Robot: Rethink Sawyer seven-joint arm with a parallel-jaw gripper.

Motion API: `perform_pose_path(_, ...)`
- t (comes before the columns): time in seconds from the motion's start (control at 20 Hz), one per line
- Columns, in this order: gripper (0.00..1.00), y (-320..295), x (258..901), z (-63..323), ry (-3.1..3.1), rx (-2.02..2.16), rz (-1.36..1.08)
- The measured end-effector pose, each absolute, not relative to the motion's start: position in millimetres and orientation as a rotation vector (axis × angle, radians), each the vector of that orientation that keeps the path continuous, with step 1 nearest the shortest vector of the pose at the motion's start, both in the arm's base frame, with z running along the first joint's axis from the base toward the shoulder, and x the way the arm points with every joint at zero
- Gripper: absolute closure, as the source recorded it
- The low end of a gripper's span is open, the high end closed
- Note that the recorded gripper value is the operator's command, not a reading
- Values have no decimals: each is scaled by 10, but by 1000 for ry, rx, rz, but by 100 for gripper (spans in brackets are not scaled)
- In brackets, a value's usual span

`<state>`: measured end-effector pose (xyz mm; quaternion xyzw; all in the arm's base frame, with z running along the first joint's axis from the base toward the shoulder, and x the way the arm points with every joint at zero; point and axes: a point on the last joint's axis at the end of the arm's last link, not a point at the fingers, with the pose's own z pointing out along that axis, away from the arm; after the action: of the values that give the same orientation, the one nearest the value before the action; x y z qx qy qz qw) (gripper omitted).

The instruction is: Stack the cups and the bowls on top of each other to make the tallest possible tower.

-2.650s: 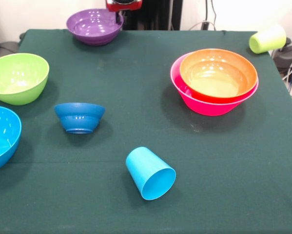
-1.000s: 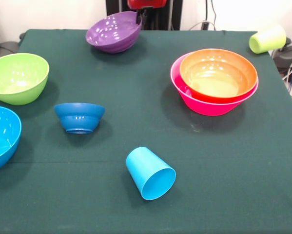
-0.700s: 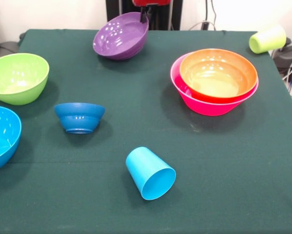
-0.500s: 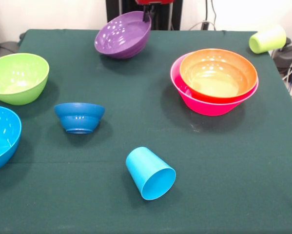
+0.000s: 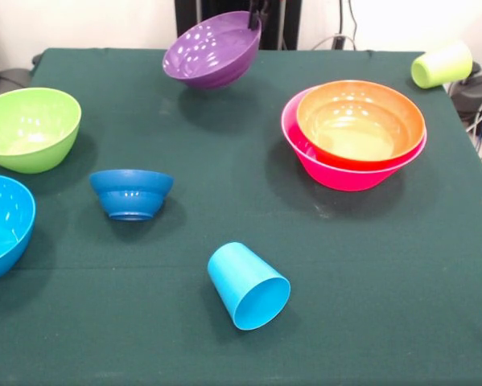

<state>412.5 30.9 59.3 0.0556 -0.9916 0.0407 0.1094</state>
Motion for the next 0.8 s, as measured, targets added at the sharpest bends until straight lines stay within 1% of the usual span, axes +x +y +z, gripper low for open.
perform_pose_path(0.3,100,368,4179,710,-2894,108,122)
perform_pose_path(0.8,100,778,4291,955,-2859,73,99)
